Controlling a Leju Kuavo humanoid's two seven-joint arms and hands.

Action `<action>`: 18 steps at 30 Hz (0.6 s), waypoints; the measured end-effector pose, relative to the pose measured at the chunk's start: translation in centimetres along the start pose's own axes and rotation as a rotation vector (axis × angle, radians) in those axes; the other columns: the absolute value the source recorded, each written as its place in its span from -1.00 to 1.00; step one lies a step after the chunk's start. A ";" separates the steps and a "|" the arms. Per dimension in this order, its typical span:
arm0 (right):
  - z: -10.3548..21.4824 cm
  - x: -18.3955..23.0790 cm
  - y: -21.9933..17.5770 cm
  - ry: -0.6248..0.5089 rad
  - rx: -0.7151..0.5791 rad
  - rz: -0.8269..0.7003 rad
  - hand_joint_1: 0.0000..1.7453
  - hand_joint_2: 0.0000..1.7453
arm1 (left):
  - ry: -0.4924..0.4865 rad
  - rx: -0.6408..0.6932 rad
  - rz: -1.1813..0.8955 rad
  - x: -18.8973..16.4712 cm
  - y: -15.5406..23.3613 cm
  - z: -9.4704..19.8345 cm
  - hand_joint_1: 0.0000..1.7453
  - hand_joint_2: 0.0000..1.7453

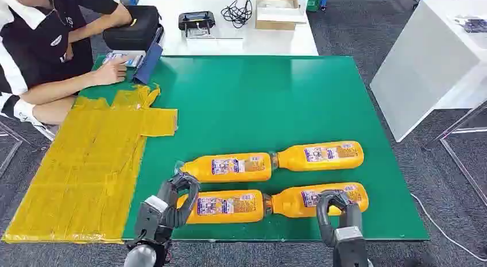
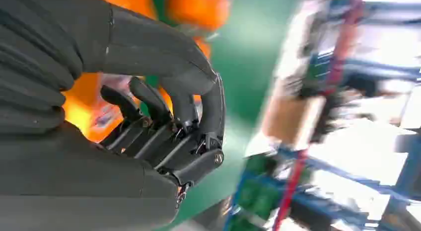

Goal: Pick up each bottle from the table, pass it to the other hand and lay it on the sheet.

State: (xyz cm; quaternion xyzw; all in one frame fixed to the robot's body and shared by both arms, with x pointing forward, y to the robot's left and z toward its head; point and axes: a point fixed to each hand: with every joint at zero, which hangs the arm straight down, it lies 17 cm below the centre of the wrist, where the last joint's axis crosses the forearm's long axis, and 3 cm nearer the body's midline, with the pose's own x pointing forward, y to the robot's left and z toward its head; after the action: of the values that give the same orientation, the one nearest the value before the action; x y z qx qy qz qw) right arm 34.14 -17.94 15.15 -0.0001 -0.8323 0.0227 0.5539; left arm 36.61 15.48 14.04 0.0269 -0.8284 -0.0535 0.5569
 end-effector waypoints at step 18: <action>-4.7 11.3 5.7 -0.276 0.035 -0.114 -1.00 1.00 | -0.127 0.062 -0.124 4.5 3.9 -1.4 -1.00 1.00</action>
State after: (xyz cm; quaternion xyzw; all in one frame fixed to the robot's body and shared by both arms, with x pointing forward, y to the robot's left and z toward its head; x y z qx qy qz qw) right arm 33.99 -11.80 27.14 0.0601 -0.8986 0.0055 0.4346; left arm 36.28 18.80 19.20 0.0920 -0.8601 -0.0638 0.4978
